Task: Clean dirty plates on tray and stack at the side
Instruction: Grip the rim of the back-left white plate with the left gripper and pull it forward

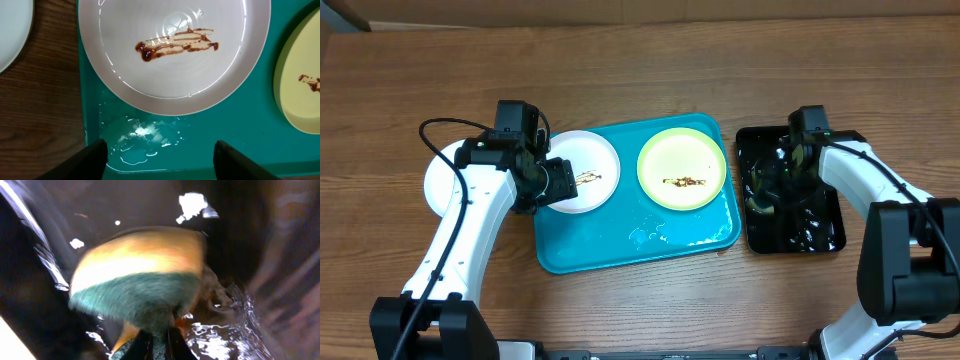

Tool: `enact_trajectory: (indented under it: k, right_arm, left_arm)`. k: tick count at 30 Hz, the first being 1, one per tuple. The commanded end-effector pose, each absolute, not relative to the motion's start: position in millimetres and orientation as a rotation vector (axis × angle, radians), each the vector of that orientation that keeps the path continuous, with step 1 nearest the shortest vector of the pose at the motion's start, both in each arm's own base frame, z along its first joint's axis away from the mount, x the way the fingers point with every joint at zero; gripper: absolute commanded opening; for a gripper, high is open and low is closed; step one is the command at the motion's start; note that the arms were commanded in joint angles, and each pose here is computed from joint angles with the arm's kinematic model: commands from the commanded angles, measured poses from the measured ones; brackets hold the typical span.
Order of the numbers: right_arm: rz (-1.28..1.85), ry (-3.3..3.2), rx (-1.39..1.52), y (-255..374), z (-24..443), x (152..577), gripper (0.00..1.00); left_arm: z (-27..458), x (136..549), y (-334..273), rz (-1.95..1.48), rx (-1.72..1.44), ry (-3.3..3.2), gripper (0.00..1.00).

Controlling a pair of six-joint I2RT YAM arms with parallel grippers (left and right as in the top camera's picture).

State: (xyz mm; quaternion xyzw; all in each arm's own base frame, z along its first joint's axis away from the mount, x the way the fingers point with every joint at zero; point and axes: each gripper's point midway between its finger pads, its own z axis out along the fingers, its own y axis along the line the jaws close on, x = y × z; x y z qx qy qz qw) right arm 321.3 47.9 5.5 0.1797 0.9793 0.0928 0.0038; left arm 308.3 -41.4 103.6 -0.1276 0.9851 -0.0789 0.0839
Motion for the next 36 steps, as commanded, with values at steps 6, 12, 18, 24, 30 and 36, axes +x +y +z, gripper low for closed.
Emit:
enact_trajectory:
  k: [6, 12, 18, 24, 30, 36]
  right_arm:
    - [0.626, 3.048, 0.262, 84, 10, 327, 0.04]
    - [-0.045, 3.028, 0.851, 12, -4, 309, 0.04]
    - [0.400, 3.083, 0.430, 61, 2, 323, 0.04]
    - [0.452, 3.025, 0.429, 67, 26, 339, 0.04]
    - [0.473, 2.885, 0.380, 68, 81, 360, 0.04]
    - [0.356, 2.884, 0.396, 54, 98, 345, 0.04]
  left_arm:
    - [111, 313, -42, -0.225, -0.342, 2.916, 0.70]
    - [110, 310, -41, -0.222, -0.344, 2.928, 0.69]
    - [109, 305, -38, -0.192, -0.351, 2.944, 0.68]
    - [108, 302, -38, -0.196, -0.396, 2.956, 0.67]
    - [106, 296, -38, -0.198, -0.521, 2.966, 0.65]
    - [93, 299, -37, -0.190, -0.484, 2.951, 0.67]
